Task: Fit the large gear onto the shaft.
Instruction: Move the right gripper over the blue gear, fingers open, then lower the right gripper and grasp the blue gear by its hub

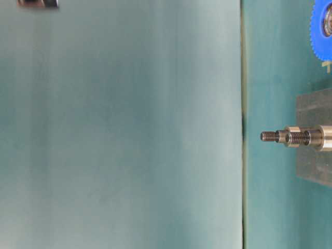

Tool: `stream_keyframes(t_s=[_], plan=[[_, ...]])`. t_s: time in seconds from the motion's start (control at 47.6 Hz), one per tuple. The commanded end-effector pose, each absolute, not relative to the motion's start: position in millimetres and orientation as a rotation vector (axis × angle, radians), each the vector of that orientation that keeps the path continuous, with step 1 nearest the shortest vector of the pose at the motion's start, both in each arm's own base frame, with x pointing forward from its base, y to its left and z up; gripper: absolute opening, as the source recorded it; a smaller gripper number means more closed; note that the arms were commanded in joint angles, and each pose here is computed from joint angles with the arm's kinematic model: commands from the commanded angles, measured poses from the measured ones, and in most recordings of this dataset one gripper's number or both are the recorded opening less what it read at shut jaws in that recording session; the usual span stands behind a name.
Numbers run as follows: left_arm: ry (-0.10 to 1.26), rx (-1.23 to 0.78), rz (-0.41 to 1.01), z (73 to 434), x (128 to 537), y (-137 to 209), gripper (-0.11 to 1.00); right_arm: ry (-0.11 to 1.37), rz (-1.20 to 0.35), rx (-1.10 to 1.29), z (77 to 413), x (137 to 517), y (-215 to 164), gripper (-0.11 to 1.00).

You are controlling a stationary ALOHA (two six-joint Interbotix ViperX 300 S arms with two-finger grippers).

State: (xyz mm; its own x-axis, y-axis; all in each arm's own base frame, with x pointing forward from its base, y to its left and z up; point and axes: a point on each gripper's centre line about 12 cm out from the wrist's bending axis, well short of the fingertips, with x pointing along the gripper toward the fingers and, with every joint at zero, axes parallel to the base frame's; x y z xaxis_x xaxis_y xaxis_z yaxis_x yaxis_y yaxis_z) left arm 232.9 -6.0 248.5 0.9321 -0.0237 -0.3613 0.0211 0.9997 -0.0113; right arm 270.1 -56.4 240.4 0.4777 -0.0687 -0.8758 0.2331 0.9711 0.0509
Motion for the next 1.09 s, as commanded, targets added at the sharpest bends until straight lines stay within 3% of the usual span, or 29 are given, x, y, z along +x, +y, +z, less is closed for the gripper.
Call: stream_keyframes(t_s=[0.0,0.084,0.126,0.294,0.547,0.778,1.072], plan=[[0.341,-0.006,-0.023,258,236,-6,0.0,1.075,-0.179,0.153,245,284,-62,0.71],[0.342,-0.006,-0.023,258,236,-6,0.0,1.095,-0.186,0.167,242,295,-67,0.91],[0.341,-0.011,-0.023,258,235,-6,0.0,1.101,-0.191,0.173,242,301,-70,0.94],[0.347,-0.017,-0.022,256,235,-6,0.0,1.195,-0.215,0.209,232,313,-86,0.91],[0.347,-0.015,-0.022,255,234,-6,0.0,1.429,-0.175,0.253,185,325,-88,0.9],[0.345,-0.015,-0.022,256,234,-6,0.0,1.432,-0.111,0.259,156,339,-85,0.9],[0.345,-0.015,-0.022,255,233,-6,0.0,1.421,-0.098,0.242,143,349,-80,0.9]])
